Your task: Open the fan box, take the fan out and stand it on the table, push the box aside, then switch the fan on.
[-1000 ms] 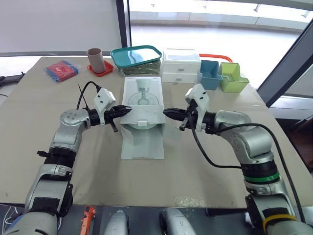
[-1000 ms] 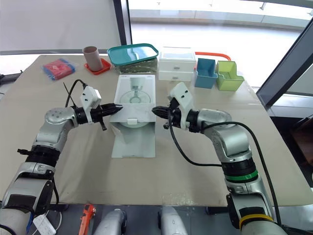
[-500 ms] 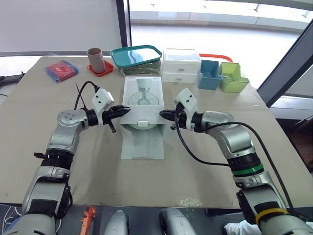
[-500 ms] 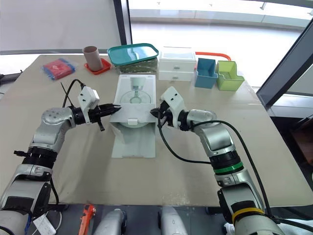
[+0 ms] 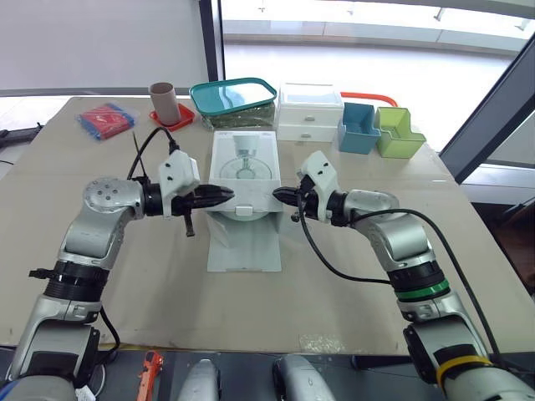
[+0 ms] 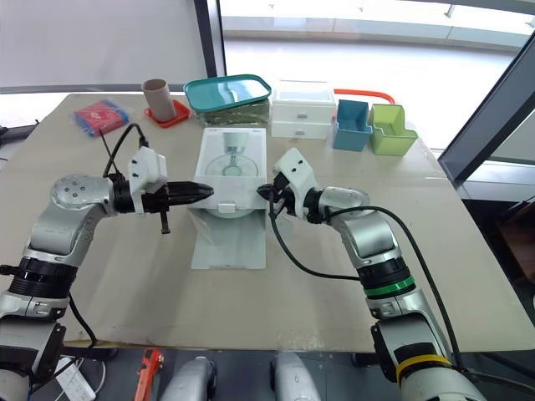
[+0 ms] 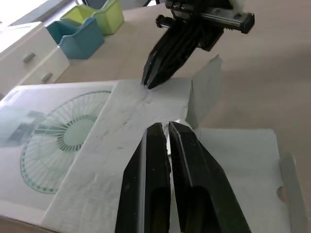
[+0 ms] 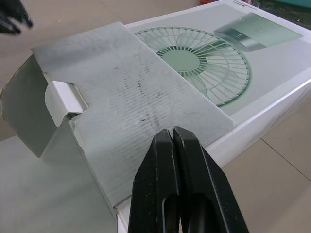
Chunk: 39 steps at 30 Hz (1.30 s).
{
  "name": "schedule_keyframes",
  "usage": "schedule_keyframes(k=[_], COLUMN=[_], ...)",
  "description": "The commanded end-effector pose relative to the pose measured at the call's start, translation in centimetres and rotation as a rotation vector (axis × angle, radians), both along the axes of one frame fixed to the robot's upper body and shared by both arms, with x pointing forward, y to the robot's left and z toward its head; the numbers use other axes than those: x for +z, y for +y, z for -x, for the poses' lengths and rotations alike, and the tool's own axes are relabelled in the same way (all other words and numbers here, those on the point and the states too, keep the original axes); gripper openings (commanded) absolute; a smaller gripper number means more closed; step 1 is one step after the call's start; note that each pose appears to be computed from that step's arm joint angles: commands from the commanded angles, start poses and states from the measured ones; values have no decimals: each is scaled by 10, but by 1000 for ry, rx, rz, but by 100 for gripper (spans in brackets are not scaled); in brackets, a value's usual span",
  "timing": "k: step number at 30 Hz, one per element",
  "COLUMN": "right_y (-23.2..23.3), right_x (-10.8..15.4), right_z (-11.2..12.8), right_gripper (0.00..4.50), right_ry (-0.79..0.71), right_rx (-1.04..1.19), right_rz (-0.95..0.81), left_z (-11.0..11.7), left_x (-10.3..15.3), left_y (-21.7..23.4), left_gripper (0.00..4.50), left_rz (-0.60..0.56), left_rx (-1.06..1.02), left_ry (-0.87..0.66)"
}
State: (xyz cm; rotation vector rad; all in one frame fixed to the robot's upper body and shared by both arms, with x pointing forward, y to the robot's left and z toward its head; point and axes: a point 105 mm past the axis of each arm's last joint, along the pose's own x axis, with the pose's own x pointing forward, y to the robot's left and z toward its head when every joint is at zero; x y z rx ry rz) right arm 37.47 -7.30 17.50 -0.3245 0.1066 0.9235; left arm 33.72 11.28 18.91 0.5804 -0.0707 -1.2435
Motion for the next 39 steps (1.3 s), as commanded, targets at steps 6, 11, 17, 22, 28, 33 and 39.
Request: schedule_keyframes(k=[6, 11, 17, 22, 28, 33, 39], right_y=[-1, 0, 2, 3, 4, 4, 6], right_x=[-4, -6, -8, -10, -11, -11, -12], right_z=[-3, -4, -3, -3, -2, -1, -1], right_gripper=[4, 4, 4, 4, 4, 4, 4], right_ry=[-2, -5, -5, -3, -4, -4, -4], right_rx=[-21, -27, -23, -20, -13, -11, -1], right_rz=[10, 12, 13, 11, 11, 13, 16], left_z=[3, 9, 18, 26, 14, 1, -5], left_x=[-21, -22, -21, -23, -22, -32, -38], left_y=[10, 19, 41, 59, 70, 74, 85], left_gripper=[27, 27, 27, 27, 27, 27, 27], left_rz=[-208, -269, -381, -442, -428, -420, -468], left_rx=[-39, -62, -73, -61, 22, 84, 123], left_ry=[-28, -20, 11, 69, 46, 15, 12])
